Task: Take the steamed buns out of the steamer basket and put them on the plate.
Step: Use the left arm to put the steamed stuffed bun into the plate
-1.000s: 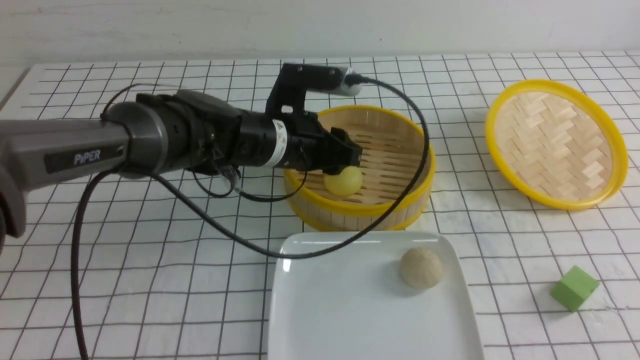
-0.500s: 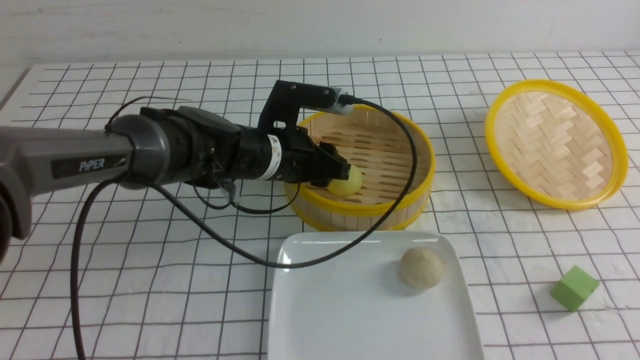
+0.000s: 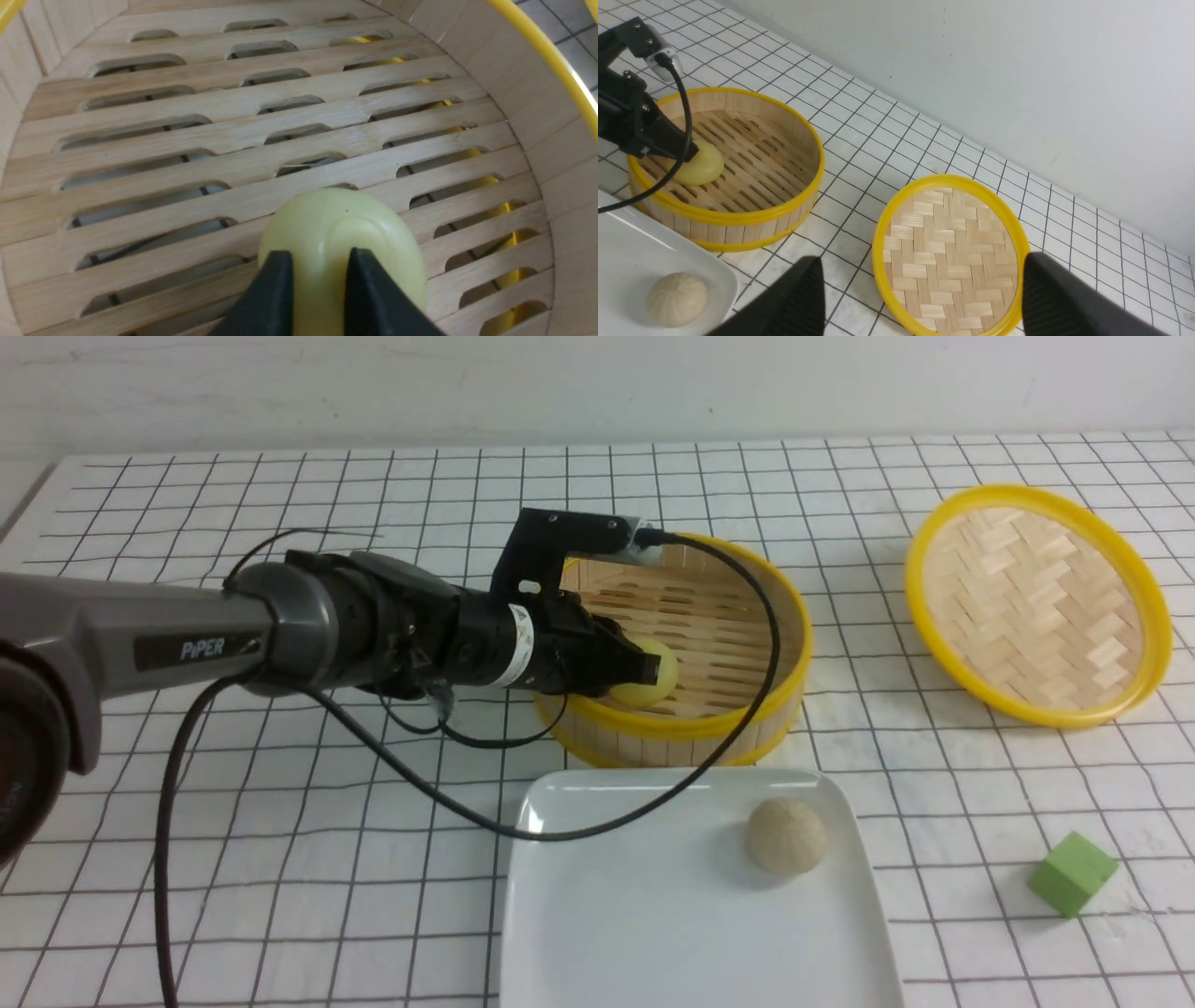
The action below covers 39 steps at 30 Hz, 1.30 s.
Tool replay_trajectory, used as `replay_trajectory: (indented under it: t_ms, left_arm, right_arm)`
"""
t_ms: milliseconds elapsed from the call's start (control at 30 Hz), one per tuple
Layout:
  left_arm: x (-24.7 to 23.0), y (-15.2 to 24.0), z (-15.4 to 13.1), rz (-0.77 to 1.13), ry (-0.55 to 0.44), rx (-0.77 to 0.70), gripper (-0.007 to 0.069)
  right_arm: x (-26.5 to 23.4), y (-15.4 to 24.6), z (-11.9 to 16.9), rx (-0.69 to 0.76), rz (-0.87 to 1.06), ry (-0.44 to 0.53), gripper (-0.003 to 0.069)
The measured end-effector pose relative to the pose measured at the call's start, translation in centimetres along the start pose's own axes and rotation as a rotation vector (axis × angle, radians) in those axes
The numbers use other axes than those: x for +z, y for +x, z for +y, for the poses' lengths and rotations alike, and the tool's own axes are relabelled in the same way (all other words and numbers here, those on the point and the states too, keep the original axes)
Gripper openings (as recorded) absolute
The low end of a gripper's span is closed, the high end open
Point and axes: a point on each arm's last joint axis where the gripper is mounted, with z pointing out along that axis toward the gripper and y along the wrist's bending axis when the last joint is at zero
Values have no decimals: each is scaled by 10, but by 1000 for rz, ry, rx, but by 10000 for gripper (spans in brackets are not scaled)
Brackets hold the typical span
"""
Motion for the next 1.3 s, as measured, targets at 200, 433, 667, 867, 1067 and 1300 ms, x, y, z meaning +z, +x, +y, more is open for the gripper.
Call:
replay_trajectory:
  t_ms: [200,433,667,867,1067,1300]
  left_arm:
    - [-5,-4,-2,-13,1,5,15]
    - [-21,-15,-10,-53,5,30,15]
    - [-37,-26,-19,-91,27,52,15]
    - [-63,-42,-33,-156,49,84,15]
    - [-113,-65,-58,-267,102,106,17]
    - [-161,-74,-91,-305,259,67,17]
  right_arm:
    - [0,0,0,1,-3,0,547]
    - [0,-1,0,2,-6,1,547]
    - [0,-1,0,2,-7,1,547]
    - [0,-1,0,2,-15,4,547]
    - [0,-4,-1,2,-46,15,547]
    - [0,-5,-2,2,-50,17,547]
